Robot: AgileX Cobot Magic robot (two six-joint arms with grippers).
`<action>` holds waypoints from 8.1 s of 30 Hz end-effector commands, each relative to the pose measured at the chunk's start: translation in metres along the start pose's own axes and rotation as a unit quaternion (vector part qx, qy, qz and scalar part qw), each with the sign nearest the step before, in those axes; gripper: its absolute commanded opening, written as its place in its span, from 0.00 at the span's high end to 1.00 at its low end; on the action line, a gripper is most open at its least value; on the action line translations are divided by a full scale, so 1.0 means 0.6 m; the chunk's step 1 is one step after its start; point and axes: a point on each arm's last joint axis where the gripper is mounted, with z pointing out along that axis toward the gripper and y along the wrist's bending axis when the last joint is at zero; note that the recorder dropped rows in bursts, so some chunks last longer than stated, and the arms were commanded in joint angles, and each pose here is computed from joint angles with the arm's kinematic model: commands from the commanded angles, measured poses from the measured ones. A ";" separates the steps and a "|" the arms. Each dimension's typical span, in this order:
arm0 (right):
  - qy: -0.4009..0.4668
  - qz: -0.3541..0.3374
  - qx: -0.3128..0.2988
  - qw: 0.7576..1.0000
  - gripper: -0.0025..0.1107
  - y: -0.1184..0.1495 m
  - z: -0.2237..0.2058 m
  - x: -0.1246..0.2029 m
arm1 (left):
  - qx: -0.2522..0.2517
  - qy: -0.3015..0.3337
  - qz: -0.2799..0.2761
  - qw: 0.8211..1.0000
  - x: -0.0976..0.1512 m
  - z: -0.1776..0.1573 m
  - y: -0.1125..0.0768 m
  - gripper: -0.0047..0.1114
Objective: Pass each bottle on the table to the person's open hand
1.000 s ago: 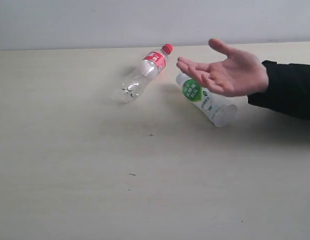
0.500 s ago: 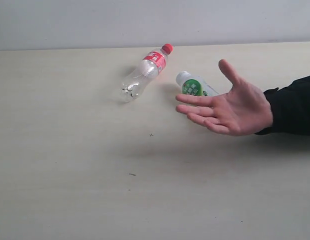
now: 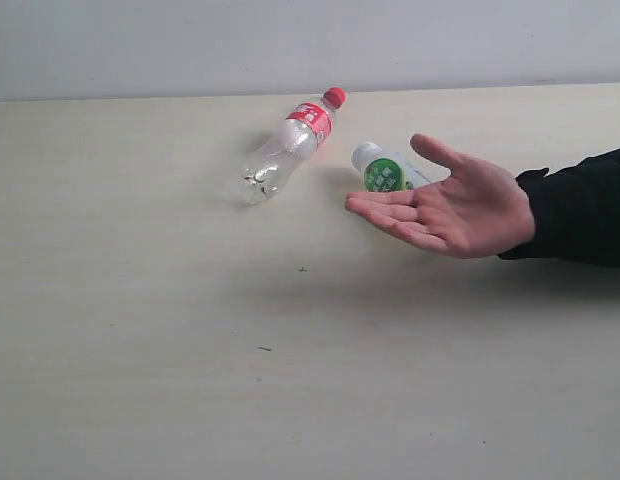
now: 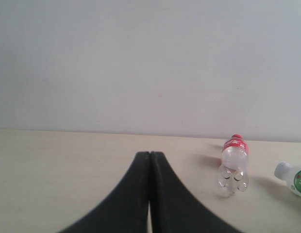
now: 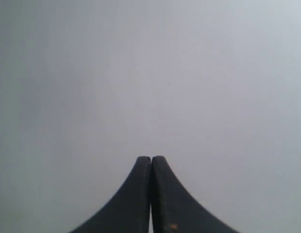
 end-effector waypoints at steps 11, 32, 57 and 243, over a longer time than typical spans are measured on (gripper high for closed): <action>-0.048 -0.001 0.013 0.999 0.98 -0.004 -0.002 -0.013 | -0.001 -0.003 0.002 1.000 0.001 -0.001 0.000 0.96; -0.017 -0.003 0.004 1.000 0.98 -0.001 -0.001 -0.005 | -0.001 -0.003 0.002 1.000 0.001 -0.001 0.000 0.96; 0.308 -0.062 -0.026 0.949 0.98 0.026 0.367 0.055 | -0.001 -0.003 0.002 1.000 0.001 -0.001 0.000 0.96; 0.768 0.042 -0.001 0.639 0.32 0.017 0.435 0.339 | -0.001 -0.003 0.002 1.000 0.001 -0.001 0.000 0.96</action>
